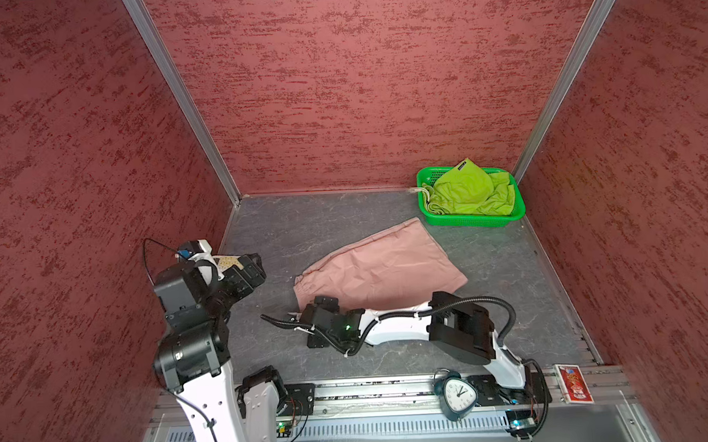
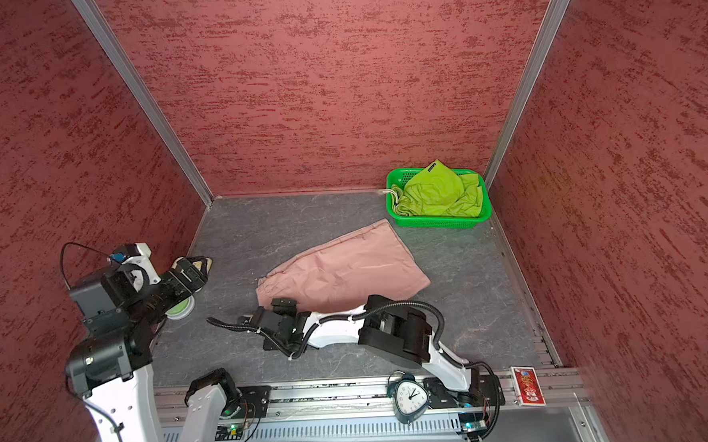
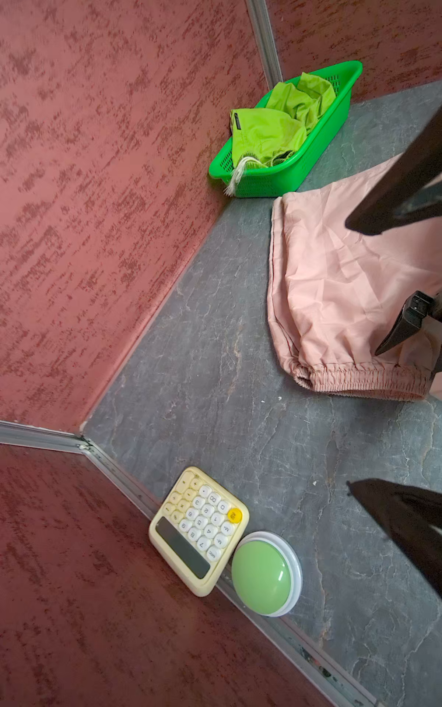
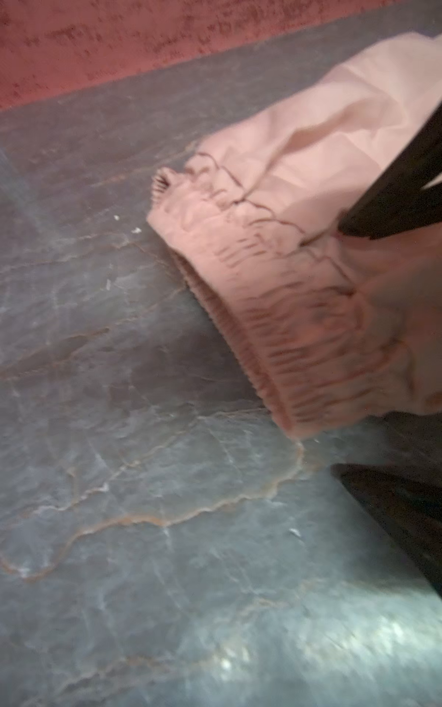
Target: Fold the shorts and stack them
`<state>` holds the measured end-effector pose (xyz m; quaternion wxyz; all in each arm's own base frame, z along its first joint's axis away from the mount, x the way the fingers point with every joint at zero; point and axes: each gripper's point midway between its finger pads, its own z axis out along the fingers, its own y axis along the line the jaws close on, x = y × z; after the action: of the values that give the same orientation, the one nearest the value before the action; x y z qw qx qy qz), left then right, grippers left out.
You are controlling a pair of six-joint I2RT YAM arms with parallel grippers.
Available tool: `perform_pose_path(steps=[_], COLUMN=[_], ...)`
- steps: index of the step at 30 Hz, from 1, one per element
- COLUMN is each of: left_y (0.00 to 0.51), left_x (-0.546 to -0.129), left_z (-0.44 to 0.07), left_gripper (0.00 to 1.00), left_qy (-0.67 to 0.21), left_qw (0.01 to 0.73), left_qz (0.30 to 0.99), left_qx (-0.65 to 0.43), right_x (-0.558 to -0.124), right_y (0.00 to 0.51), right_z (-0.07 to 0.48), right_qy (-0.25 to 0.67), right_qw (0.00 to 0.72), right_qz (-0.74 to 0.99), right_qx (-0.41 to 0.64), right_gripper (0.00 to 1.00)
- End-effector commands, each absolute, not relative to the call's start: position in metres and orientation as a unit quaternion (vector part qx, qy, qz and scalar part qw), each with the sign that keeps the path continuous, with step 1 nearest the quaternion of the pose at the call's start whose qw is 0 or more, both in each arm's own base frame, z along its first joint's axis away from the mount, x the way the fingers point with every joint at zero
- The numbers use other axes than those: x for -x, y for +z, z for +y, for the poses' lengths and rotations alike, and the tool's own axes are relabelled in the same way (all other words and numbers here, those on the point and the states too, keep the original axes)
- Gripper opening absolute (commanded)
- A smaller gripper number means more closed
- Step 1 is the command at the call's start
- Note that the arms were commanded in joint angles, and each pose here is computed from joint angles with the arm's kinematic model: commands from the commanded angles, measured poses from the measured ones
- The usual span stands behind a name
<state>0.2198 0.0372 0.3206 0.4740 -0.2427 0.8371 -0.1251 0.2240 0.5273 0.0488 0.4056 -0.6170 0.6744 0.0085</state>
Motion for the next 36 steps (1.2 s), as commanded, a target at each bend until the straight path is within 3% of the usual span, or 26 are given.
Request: perform_pose_path(steps=[1,5,8,13,18,27,36], left_y=[0.326,0.324,0.319,0.306,0.291,0.255,0.186], left_x=[-0.231,-0.235,-0.238,-0.246,-0.259,-0.267,-0.268], left_z=[0.038,0.044,0.044,0.051,0.054,0.046,-0.015], left_gripper=[0.99,0.99,0.99,1.00,0.99,0.99,0.99], left_qy=[-0.151,-0.168,-0.185,-0.208,-0.250,-0.308,-0.405], left_qw=[0.487,0.482,0.473,0.451,0.421,0.377,0.291], left_qz=[0.829,0.826,0.825,0.825,0.823,0.814,0.796], left_qx=[0.229,0.240,0.248,0.269,0.289,0.316,0.343], right_x=[-0.240,-0.248,-0.250,-0.252,-0.252,-0.264,-0.276], right_y=[0.045,0.034,0.034,0.041,0.067,0.131,0.152], right_z=[0.537,0.538,0.540,0.543,0.544,0.521,0.508], right_qy=[-0.036,-0.051,-0.047,-0.014,0.063,0.226,0.284], right_qw=[0.429,0.430,0.433,0.430,0.436,0.456,0.463], right_qz=[0.653,0.654,0.656,0.676,0.700,0.734,0.736], right_qx=[0.623,0.620,0.616,0.598,0.563,0.450,0.404], right_gripper=[0.95,0.95,0.82,0.46,0.00,0.00,0.00])
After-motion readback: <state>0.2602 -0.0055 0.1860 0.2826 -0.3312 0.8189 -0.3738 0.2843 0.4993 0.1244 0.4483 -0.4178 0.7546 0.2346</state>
